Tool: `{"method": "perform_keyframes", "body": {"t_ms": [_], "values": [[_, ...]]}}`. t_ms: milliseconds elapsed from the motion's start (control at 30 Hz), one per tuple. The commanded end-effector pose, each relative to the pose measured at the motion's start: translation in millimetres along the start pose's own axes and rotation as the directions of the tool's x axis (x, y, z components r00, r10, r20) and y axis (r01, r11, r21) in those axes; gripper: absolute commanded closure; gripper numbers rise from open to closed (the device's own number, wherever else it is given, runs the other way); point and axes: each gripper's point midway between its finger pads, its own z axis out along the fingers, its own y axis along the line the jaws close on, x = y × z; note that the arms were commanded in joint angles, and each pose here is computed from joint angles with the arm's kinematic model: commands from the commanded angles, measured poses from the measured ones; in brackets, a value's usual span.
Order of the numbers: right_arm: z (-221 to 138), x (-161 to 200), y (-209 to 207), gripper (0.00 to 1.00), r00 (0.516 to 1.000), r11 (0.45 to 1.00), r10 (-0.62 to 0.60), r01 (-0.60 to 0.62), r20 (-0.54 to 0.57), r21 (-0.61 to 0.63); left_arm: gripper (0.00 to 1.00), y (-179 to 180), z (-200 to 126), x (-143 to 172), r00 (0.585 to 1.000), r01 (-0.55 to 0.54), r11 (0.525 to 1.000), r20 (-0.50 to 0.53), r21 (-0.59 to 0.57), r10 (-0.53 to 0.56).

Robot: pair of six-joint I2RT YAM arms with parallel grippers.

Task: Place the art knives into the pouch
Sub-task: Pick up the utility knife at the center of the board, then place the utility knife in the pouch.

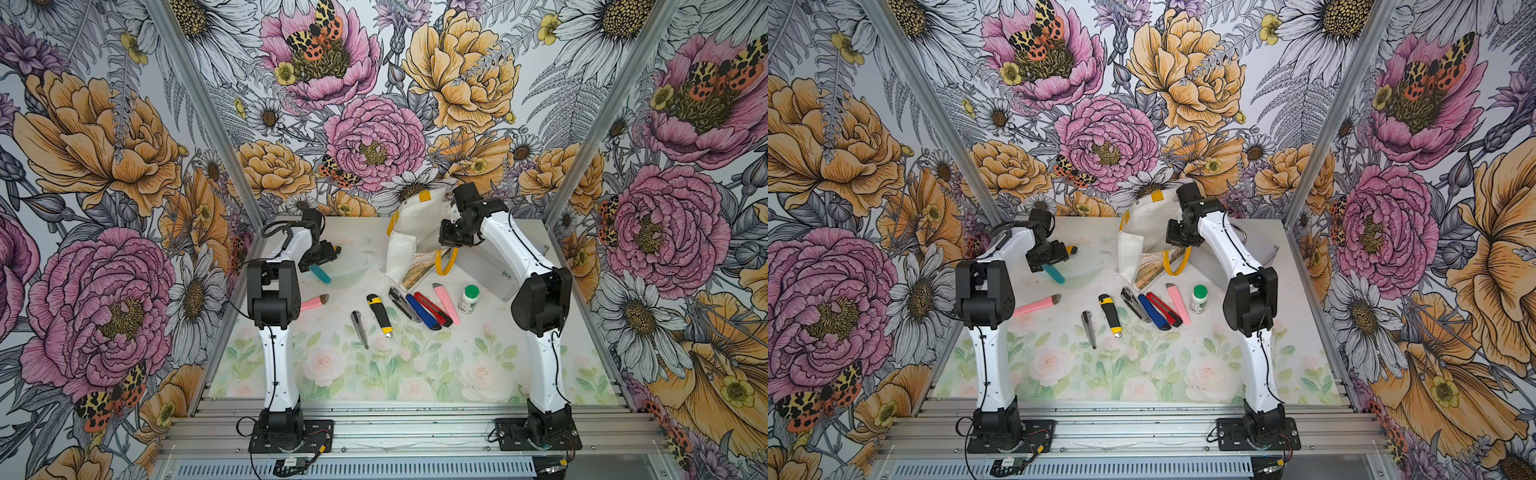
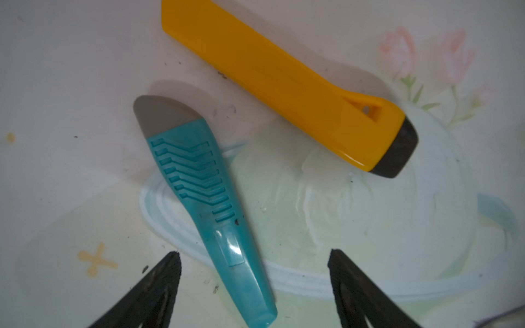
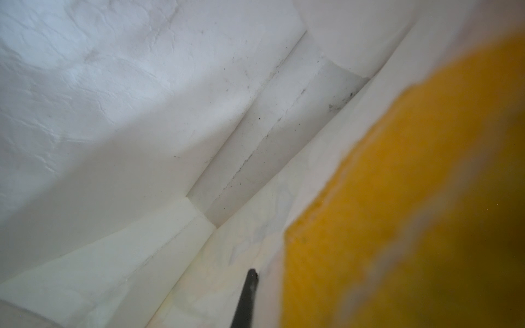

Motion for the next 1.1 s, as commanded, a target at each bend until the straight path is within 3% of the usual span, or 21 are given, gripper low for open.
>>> {"method": "perform_keyframes", "body": {"t_ms": [0, 167, 400, 533, 667, 767, 833, 933, 1067], "values": [[-16, -4, 7, 1.0, 0.999, 1.0, -0.011, 0.011, 0.043, -0.006, 0.18, 15, 11, -8, 0.999, 0.047, 0.998, 0.019, -0.041, -0.046], [-17, -2, 7, 1.0, 0.999, 1.0, -0.012, 0.013, 0.045, -0.008, 0.28, 23, 26, -5, 0.997, 0.074, 0.996, -0.017, -0.041, -0.075], [-19, -1, 10, 1.0, 0.998, 1.0, -0.016, 0.017, 0.055, -0.02, 0.76, 26, 35, -1, 0.996, 0.076, 0.996, -0.04, -0.042, -0.078], [-18, 0, 14, 1.0, 0.998, 0.999, -0.022, 0.024, 0.057, -0.033, 0.86, 21, 13, -8, 0.998, 0.055, 0.998, 0.002, -0.031, -0.055], [-17, -1, 20, 1.0, 0.998, 0.998, -0.03, 0.033, 0.062, -0.052, 0.87, 3, -45, -23, 0.994, 0.017, 0.999, 0.111, 0.028, -0.02], [-17, -2, 23, 1.0, 0.997, 0.997, -0.033, 0.037, 0.068, -0.064, 0.88, -27, -111, -33, 0.973, -0.045, 0.992, 0.23, 0.118, 0.017], [-17, -3, 25, 1.0, 0.997, 0.997, -0.035, 0.04, 0.069, -0.071, 0.87, -65, -163, -35, 0.945, -0.142, 0.967, 0.319, 0.211, 0.069], [-17, -3, 28, 1.0, 0.997, 0.995, -0.037, 0.043, 0.069, -0.086, 0.86, -134, -236, -23, 0.876, -0.33, 0.889, 0.453, 0.318, 0.163], [-16, -2, 31, 1.0, 0.997, 0.994, -0.041, 0.048, 0.067, -0.096, 0.85, -221, -303, 8, 0.773, -0.537, 0.738, 0.588, 0.408, 0.238]]}}
